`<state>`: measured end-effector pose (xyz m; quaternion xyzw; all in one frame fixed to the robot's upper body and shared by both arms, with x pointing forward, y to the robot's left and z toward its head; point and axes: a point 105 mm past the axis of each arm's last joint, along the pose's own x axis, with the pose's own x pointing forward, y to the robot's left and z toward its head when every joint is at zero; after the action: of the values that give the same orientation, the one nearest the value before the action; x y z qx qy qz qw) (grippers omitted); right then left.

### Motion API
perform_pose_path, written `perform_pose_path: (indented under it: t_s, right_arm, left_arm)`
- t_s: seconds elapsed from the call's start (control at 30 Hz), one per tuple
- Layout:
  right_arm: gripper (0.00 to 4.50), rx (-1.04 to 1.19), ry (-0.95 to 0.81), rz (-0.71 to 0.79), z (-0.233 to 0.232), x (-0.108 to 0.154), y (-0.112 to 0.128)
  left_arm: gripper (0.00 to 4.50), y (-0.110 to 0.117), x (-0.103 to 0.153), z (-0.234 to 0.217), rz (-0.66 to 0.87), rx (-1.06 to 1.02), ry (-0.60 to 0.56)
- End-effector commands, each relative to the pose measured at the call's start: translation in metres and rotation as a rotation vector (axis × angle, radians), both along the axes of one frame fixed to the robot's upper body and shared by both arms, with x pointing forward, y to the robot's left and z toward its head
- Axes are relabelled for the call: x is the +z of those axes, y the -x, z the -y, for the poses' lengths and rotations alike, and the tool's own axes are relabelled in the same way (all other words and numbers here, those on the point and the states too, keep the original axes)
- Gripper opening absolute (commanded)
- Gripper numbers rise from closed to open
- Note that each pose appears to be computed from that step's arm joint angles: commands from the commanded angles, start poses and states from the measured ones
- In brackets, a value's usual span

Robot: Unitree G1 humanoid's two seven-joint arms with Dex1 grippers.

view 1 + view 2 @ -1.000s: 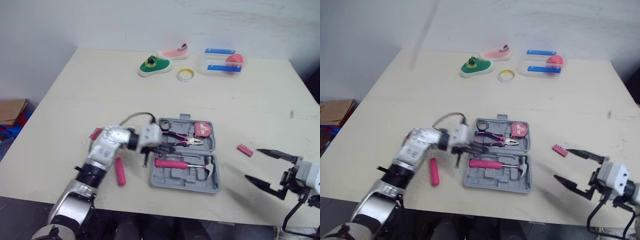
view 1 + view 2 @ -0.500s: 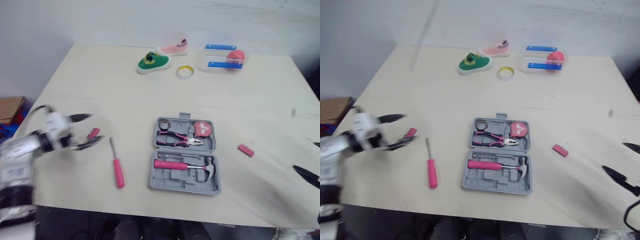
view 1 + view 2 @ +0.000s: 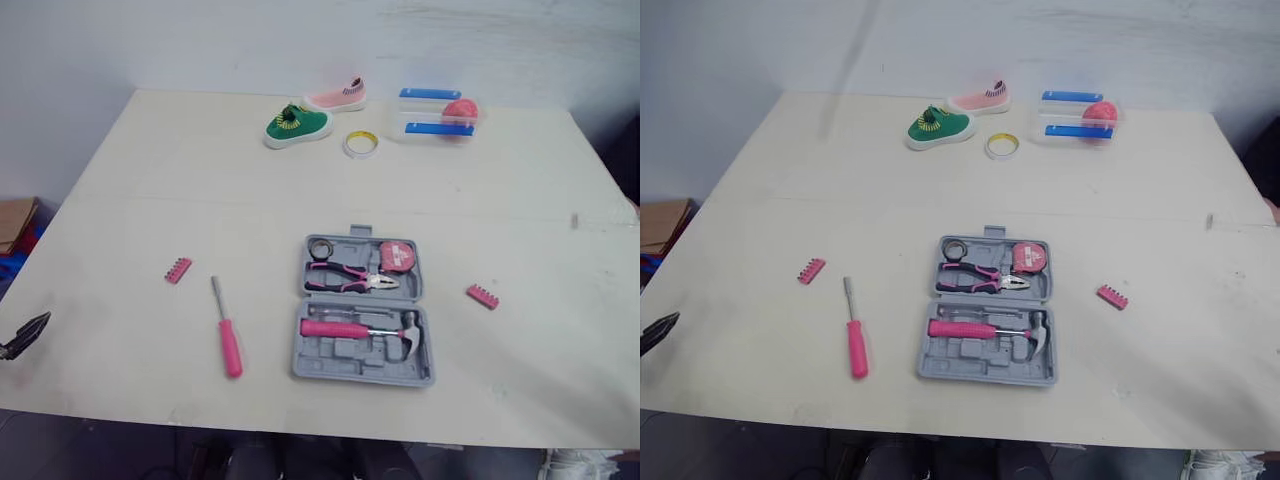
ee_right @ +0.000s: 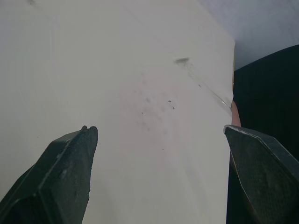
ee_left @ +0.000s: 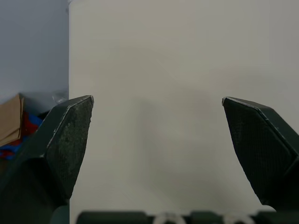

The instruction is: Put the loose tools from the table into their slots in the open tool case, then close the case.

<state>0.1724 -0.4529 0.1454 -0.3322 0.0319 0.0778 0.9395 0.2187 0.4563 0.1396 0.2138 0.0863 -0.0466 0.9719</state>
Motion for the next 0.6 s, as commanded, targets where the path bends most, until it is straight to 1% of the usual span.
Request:
perform_pose_path:
  t_s: [0.03, 0.1, 0.2, 0.3, 0.37, 0.43, 0.47, 0.53, 0.6]
  right_arm:
    - [4.5, 0.079, -0.016, 0.045, -0.016, 0.003, -0.014]
    - [4.5, 0.116, -0.022, 0.053, -0.022, 0.003, -0.02]
    - [4.5, 0.18, -0.037, 0.085, -0.035, 0.01, -0.033]
    - [4.5, 0.214, -0.062, 0.117, -0.042, 0.017, -0.042]
    - [4.5, 0.305, -0.104, 0.133, -0.062, 0.022, -0.052]
    - [4.5, 0.417, -0.144, 0.146, -0.089, 0.026, -0.062]
    - [4.5, 0.468, -0.132, 0.169, -0.103, 0.031, -0.066]
    - [4.5, 0.56, -0.18, 0.216, -0.132, 0.044, -0.071]
    - [4.5, 0.639, -0.218, 0.199, -0.153, 0.045, -0.069]
  left_arm:
    - [4.47, -0.004, 0.02, 0.008, 0.097, -0.045, -0.011]
    - [4.47, -0.008, 0.023, 0.014, 0.108, -0.069, -0.005]
    - [4.47, -0.018, 0.023, 0.029, 0.083, -0.141, 0.003]
    - [4.47, -0.025, 0.022, 0.031, 0.049, -0.139, 0.004]
    - [4.47, -0.032, 0.02, 0.047, 0.001, -0.221, 0.073]
    - [4.47, -0.039, 0.016, 0.068, -0.053, -0.325, 0.081]
    - [4.47, -0.04, 0.012, 0.08, -0.095, -0.379, 0.079]
    - [4.47, -0.048, 0.006, 0.088, -0.144, -0.382, 0.083]
    - [4.47, -0.055, -0.001, 0.094, -0.186, -0.355, 0.052]
